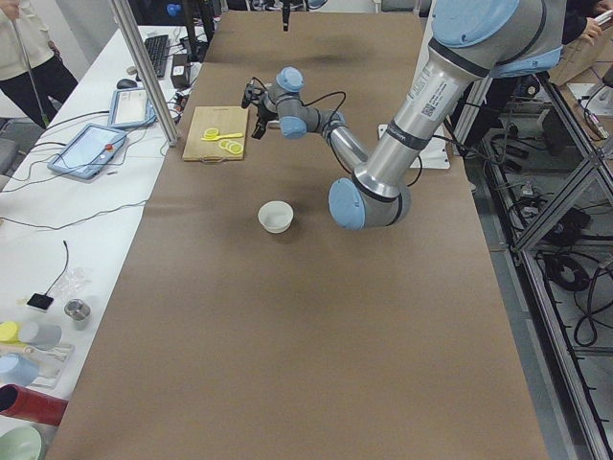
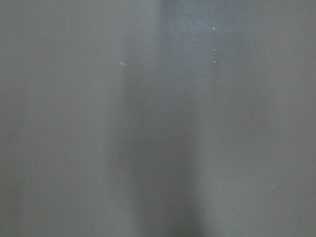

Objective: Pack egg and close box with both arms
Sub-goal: 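Withdraw the left gripper from the box while the right arm reaches in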

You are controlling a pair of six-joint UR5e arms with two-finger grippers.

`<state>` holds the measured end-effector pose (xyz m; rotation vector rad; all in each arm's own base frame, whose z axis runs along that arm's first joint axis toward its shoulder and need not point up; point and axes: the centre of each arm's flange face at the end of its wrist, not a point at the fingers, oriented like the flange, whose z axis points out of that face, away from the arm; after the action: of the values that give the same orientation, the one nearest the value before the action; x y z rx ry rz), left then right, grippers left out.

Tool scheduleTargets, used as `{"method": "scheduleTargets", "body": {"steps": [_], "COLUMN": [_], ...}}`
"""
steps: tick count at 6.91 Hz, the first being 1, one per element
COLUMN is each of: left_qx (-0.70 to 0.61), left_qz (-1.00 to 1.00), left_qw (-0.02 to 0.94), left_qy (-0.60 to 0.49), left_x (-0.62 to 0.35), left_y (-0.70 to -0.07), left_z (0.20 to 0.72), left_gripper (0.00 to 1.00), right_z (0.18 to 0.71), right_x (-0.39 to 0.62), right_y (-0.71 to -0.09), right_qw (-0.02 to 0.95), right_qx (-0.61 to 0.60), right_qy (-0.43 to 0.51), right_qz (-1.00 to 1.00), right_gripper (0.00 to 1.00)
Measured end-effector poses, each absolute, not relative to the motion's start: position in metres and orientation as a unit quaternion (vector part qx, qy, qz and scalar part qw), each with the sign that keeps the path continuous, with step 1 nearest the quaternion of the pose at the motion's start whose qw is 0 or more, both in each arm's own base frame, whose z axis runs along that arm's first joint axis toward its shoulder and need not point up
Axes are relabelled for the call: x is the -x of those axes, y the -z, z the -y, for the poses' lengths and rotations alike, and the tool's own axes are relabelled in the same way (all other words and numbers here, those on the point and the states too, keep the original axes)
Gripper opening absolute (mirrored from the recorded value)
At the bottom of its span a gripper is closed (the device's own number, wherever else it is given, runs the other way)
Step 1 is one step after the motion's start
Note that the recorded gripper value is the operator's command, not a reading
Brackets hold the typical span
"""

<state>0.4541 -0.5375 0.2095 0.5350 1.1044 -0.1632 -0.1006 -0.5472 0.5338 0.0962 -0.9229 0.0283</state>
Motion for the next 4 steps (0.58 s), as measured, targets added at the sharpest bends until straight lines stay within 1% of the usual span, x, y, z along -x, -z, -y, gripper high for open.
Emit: {"method": "scheduleTargets", "body": {"steps": [1,2,4], "left_qx": [-0.244,-0.236,-0.229], "left_qz": [-0.520,-0.522,-0.524], "left_qw": [0.815,0.816,0.817], "left_qy": [0.072,0.071,0.073], "left_x": [-0.424,-0.402,-0.377], "left_y": [-0.223,-0.232,-0.243], "left_z": [0.535,0.536,0.539], "left_gripper": [0.97,0.97,0.97], "right_z": [0.554,0.558,0.554], "right_x": [0.144,0.189,0.271], "right_y": [-0.511,-0.485,-0.440], "right_qw": [0.888,0.883,0.875], "right_qx": [-0.053,-0.057,-0.065], "right_qy": [-0.030,-0.047,-0.051], "right_qz": [0.455,0.463,0.476], "right_gripper": [0.21,0.00,0.00]}}
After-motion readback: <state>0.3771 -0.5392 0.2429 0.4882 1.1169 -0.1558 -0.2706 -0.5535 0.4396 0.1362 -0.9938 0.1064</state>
